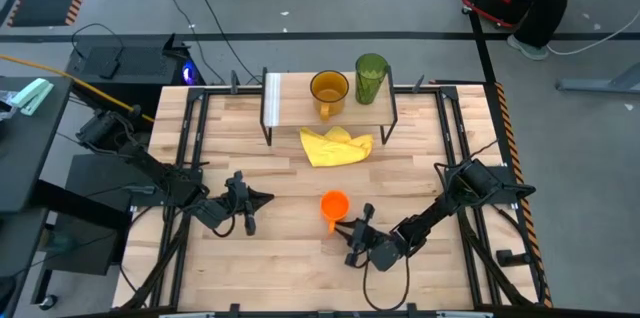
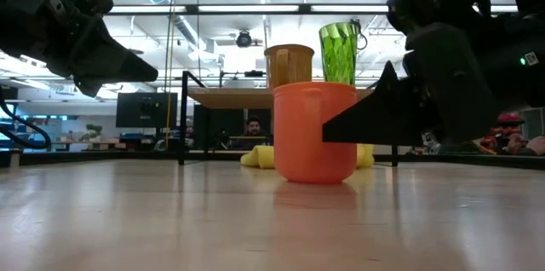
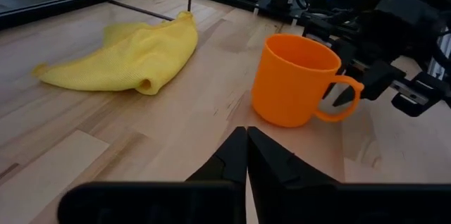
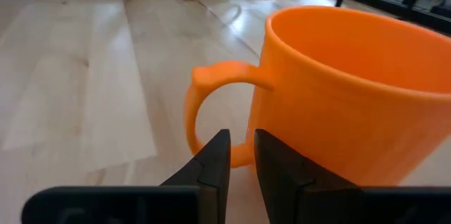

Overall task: Stack small to large cups/mugs on shelf
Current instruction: Put the orange mug on the shelf

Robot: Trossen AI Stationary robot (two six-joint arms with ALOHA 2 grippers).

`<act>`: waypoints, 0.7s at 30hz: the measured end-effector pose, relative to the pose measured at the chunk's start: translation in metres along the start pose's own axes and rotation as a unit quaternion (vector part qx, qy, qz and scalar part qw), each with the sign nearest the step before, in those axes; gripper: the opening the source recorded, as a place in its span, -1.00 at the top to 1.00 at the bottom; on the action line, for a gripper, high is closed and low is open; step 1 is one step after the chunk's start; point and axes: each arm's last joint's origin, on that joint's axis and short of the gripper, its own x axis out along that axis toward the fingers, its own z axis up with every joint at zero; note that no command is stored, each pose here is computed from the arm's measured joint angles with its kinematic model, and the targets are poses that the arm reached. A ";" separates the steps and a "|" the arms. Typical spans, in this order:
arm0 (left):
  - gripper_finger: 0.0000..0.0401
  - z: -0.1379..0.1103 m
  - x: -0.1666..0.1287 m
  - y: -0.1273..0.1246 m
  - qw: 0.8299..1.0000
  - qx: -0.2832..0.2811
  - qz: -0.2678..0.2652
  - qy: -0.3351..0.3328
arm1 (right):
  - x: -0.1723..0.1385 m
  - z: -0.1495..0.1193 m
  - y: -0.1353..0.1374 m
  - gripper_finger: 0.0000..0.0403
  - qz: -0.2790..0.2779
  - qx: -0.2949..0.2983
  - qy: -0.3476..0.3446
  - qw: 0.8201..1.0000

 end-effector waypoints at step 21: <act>0.93 0.000 0.000 0.000 1.000 0.001 0.001 0.001 | -0.029 0.010 0.001 0.64 -0.047 0.019 -0.008 0.999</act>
